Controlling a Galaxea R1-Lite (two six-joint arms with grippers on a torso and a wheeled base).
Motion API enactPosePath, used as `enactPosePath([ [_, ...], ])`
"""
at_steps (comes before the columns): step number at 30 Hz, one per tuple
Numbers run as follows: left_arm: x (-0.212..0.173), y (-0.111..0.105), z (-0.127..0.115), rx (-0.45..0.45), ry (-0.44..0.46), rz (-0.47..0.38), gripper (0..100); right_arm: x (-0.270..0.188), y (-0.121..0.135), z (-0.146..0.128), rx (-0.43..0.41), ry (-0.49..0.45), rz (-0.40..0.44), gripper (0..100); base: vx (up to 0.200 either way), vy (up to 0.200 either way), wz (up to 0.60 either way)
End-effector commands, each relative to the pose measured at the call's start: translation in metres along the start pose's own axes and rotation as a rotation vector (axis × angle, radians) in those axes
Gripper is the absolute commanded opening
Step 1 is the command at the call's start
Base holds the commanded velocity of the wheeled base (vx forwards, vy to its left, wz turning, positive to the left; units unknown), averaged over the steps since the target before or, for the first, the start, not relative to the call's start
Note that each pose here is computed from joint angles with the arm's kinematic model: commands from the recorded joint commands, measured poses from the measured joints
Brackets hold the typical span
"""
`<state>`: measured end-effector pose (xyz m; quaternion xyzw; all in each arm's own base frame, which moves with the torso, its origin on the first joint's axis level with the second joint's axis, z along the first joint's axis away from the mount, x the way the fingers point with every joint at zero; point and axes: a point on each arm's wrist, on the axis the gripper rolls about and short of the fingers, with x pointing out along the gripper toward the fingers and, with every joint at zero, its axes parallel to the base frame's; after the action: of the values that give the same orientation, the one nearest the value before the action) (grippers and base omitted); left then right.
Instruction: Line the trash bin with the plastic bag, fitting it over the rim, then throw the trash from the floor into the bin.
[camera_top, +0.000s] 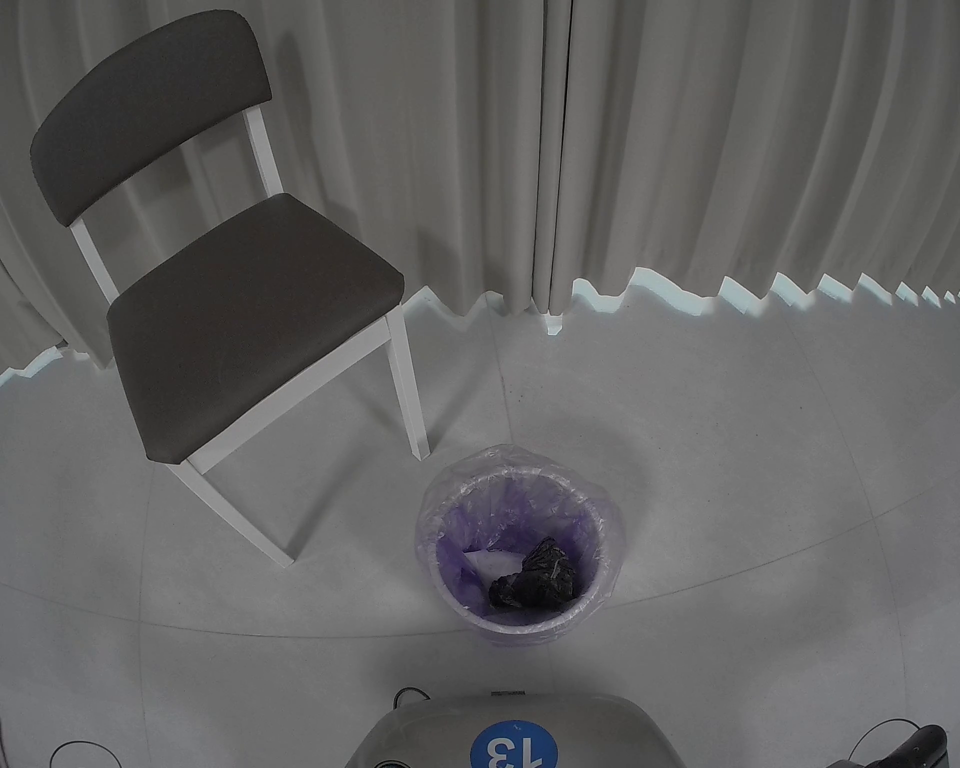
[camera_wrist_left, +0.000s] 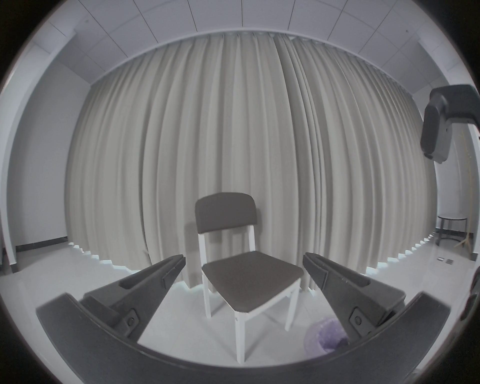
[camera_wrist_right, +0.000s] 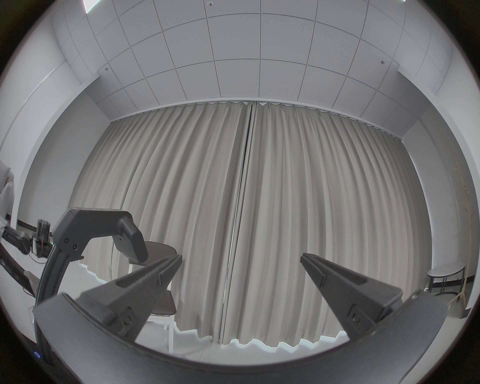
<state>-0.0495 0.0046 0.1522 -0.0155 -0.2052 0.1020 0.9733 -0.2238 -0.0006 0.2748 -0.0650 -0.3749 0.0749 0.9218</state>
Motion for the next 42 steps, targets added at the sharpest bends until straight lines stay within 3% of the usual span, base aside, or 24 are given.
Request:
enactPosePath([
  [1,0.000,0.002,-0.057,0.024,0.166,0.123,100,-0.003,0.004,-0.002,-0.010,-0.001,-0.003,100,0.000,0.000,0.00],
  [2,0.000,0.002,-0.058,0.024,0.180,0.125,100,-0.004,0.004,-0.002,-0.010,-0.003,-0.002,100,0.000,0.000,0.00],
  [5,-0.005,0.002,-0.075,-0.007,0.344,0.119,100,-0.008,0.005,-0.002,-0.012,-0.014,0.001,100,0.000,0.000,0.00],
  [12,-0.004,0.000,-0.074,-0.071,0.337,0.038,100,-0.009,0.005,-0.002,-0.013,-0.017,0.002,100,0.000,0.000,0.00],
  [13,-0.004,-0.001,-0.074,-0.074,0.342,-0.025,100,-0.009,0.005,-0.002,-0.013,-0.017,0.003,100,0.000,0.000,0.00],
  [23,-0.007,-0.004,-0.075,0.032,0.392,-0.197,100,-0.009,0.005,-0.006,-0.009,0.008,0.007,100,0.000,0.000,0.00],
  [28,-0.007,-0.004,-0.075,0.144,0.381,-0.219,100,-0.008,0.007,-0.008,-0.011,0.019,0.012,100,0.000,0.000,0.00],
  [36,-0.006,-0.004,-0.075,0.123,0.370,-0.193,100,-0.009,0.008,-0.010,-0.011,0.021,0.031,100,0.000,0.000,0.00],
  [38,-0.005,-0.003,-0.075,0.145,0.346,-0.176,100,-0.009,0.008,-0.009,-0.011,0.020,0.031,100,0.000,0.000,0.00],
  [41,-0.001,-0.004,-0.062,0.135,0.207,-0.169,100,-0.009,0.008,-0.009,-0.010,0.018,0.031,100,0.000,0.000,0.00],
  [42,-0.001,-0.004,-0.061,0.131,0.197,-0.165,100,-0.009,0.008,-0.010,-0.009,0.023,0.031,100,0.000,0.000,0.00],
])
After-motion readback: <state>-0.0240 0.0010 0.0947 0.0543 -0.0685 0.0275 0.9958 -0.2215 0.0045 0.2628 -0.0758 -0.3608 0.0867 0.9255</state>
